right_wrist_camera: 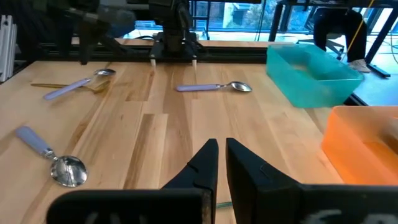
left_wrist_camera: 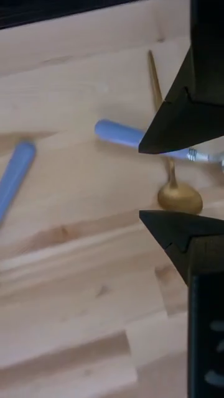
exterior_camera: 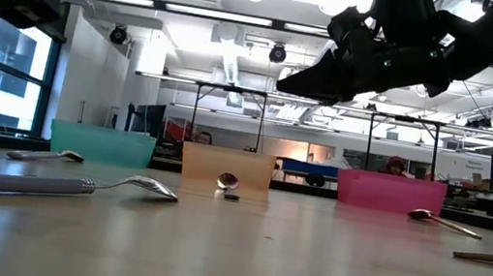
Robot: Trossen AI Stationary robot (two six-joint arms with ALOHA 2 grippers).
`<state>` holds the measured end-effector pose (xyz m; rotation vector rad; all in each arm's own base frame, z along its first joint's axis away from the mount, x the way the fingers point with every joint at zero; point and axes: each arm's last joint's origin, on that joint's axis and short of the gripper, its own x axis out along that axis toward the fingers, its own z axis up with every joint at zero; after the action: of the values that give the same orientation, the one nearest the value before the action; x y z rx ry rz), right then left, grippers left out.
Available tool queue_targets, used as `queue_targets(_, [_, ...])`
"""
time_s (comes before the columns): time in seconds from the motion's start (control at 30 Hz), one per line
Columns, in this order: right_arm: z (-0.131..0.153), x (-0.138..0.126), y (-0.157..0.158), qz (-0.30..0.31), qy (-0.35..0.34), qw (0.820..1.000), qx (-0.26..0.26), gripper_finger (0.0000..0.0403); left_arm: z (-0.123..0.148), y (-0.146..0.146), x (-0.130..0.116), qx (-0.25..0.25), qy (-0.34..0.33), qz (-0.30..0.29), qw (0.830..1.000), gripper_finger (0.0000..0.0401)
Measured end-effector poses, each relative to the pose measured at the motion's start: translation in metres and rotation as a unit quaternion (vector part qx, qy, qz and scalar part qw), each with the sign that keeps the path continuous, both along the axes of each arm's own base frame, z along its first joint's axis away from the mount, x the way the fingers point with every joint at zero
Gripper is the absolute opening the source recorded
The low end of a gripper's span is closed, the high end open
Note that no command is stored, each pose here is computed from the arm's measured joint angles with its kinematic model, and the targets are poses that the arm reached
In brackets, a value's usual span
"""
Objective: Sort silverware by color (type)
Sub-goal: Put the purple spoon into the red bin
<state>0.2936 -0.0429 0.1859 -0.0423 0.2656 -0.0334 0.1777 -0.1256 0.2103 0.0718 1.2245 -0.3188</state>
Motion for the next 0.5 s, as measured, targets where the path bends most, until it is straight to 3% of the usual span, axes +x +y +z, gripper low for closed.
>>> queue_targets(0.33, [0.000, 0.000, 0.000, 0.002, -0.002, 1.000, -0.009, 0.0016, -0.034, -0.049, 0.006, -0.019, 0.008, -0.032, 0.999, 0.0150])
queue_targets(0.5, [0.000, 0.000, 0.000, 0.002, -0.002, 1.000, -0.009, 0.0016, -0.057, -0.055, 0.008, 0.014, 0.044, -0.011, 0.999, 0.0150])
